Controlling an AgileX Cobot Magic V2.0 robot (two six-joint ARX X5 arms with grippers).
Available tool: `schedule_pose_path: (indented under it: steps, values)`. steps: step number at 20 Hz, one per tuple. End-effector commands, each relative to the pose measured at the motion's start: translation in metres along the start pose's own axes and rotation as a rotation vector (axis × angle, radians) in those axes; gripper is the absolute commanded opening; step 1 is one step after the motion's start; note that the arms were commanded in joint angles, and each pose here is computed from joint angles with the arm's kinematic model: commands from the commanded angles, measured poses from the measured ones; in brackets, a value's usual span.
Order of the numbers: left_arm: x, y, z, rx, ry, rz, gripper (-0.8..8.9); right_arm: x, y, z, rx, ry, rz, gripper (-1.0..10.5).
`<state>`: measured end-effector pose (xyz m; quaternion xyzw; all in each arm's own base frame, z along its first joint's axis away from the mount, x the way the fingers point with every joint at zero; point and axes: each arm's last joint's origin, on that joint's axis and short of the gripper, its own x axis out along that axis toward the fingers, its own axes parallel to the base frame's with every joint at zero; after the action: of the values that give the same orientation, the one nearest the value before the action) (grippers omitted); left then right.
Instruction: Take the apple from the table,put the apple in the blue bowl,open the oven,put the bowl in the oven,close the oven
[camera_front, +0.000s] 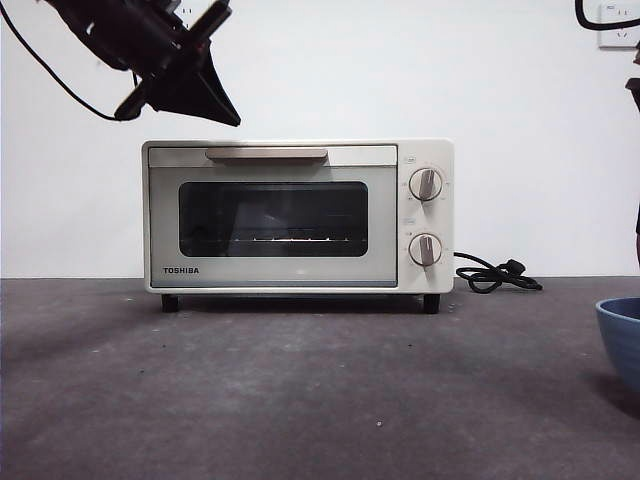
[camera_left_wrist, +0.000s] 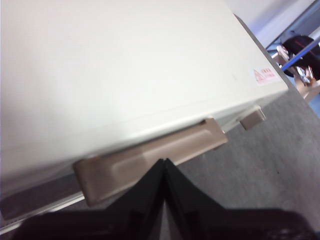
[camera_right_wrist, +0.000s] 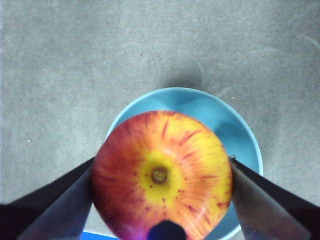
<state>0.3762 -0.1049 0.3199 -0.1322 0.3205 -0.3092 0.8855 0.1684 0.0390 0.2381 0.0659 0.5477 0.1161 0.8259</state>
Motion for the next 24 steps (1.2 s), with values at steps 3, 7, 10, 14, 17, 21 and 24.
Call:
schedule_pose_path:
  steps: [3, 7, 10, 14, 17, 21, 24]
  values:
    - [0.016, 0.006, -0.002, -0.032, -0.006, -0.004, -0.05, 0.004, -0.001, 0.0, 0.016, 0.002, -0.004, -0.1]
    - [0.016, 0.007, 0.0, -0.029, -0.026, 0.014, -0.05, 0.009, -0.001, 0.001, 0.022, 0.037, -0.01, -0.1]
    - [0.019, 0.008, -0.003, -0.028, -0.013, 0.05, -0.05, 0.013, -0.002, 0.002, 0.025, 0.054, -0.013, -0.1]
    - [0.03, 0.009, -0.012, -0.049, 0.046, 0.05, -0.06, 0.015, -0.003, 0.001, 0.04, 0.076, -0.035, 0.6]
    - [0.04, 0.012, -0.021, -0.068, 0.099, 0.056, -0.06, 0.018, -0.005, -0.002, 0.048, 0.09, -0.059, 2.7]
    - [0.042, 0.012, -0.028, -0.09, 0.156, 0.08, -0.05, 0.025, -0.007, -0.008, 0.06, 0.111, -0.063, 5.1]
    - [0.042, 0.011, -0.032, -0.086, 0.2, 0.092, -0.06, 0.026, -0.007, -0.007, 0.058, 0.097, -0.049, 6.0]
